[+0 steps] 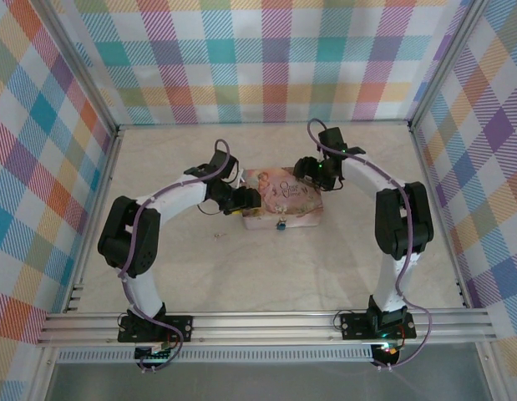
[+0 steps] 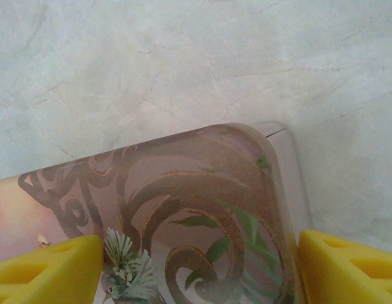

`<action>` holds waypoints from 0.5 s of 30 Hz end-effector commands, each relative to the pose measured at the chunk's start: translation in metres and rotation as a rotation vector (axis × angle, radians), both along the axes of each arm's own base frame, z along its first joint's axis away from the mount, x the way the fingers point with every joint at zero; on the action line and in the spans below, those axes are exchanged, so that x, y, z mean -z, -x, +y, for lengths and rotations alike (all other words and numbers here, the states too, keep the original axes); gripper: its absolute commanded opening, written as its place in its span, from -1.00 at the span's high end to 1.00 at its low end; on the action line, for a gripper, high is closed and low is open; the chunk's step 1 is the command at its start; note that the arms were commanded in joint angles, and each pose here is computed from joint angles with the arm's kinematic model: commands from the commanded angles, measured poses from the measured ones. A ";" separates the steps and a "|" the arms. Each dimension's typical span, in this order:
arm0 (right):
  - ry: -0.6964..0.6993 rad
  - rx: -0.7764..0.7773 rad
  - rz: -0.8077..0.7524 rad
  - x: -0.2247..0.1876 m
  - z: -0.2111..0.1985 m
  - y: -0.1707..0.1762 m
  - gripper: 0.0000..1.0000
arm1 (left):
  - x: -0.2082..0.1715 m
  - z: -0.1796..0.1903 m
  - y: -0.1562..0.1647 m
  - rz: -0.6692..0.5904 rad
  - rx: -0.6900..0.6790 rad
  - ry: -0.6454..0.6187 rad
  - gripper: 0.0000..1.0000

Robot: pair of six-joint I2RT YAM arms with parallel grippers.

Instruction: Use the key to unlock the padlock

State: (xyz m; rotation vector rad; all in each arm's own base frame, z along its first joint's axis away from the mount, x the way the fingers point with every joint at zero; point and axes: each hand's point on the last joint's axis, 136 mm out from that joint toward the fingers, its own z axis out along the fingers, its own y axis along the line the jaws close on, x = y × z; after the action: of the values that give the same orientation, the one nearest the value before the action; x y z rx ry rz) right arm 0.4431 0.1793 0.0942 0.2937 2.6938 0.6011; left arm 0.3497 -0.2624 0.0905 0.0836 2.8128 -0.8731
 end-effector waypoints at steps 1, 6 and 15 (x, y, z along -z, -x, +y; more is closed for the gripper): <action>-0.134 -0.113 -0.004 -0.021 0.038 0.007 -0.57 | -0.021 -0.038 -0.022 -0.113 0.044 0.083 -0.32; -0.142 -0.089 -0.001 -0.019 0.030 0.009 -0.57 | -0.021 -0.036 -0.035 -0.140 0.020 0.048 -0.34; -0.121 -0.073 -0.018 -0.026 0.019 0.007 -0.77 | -0.022 -0.025 -0.036 -0.148 -0.047 0.016 -0.58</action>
State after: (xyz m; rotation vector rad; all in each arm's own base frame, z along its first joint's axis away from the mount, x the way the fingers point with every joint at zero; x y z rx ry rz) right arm 0.4465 0.1705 0.0938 0.3115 2.6890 0.6208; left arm 0.3760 -0.2681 0.0920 0.0542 2.7643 -0.7811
